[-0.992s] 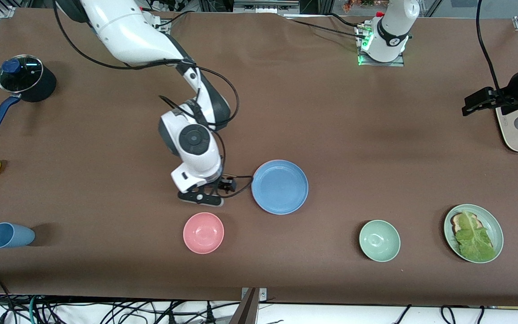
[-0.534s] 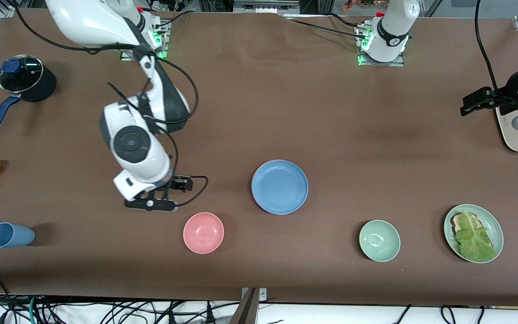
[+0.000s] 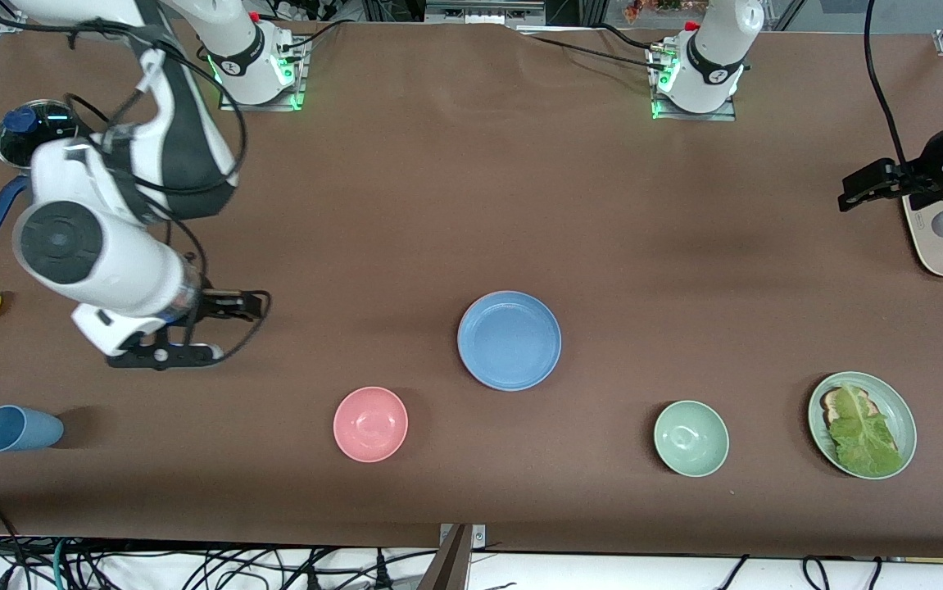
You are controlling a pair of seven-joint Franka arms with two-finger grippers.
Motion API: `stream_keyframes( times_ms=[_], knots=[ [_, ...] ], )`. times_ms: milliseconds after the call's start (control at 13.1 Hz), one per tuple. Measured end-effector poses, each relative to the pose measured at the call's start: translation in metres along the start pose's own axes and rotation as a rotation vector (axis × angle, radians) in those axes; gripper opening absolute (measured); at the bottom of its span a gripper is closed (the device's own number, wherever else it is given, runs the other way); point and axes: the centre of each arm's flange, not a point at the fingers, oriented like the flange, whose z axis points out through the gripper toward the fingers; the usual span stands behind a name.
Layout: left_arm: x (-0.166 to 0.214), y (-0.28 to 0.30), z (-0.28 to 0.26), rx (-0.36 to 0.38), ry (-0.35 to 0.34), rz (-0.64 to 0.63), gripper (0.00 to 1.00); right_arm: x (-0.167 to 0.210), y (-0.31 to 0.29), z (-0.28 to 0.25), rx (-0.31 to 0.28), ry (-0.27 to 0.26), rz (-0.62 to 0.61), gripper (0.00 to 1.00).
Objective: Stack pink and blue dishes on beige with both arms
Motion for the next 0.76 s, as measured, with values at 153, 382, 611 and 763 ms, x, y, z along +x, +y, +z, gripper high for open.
stream_keyframes(
  times_ms=[153, 382, 611, 763],
  knots=[
    [0.000, 0.000, 0.000, 0.000, 0.000, 0.000, 1.00, -0.013, 0.030, -0.024, 0.015, 0.006, -0.024, 1.00],
    [0.000, 0.000, 0.000, 0.000, 0.001, 0.000, 1.00, -0.045, 0.074, -0.047, 0.050, 0.009, -0.015, 1.00],
    [0.000, 0.000, 0.000, 0.000, 0.000, 0.001, 1.00, -0.085, 0.103, -0.071, 0.068, 0.023, 0.014, 1.00],
    [0.001, 0.001, 0.001, 0.000, -0.001, 0.001, 1.00, -0.116, 0.109, -0.085, 0.081, 0.030, 0.021, 1.00]
  ],
)
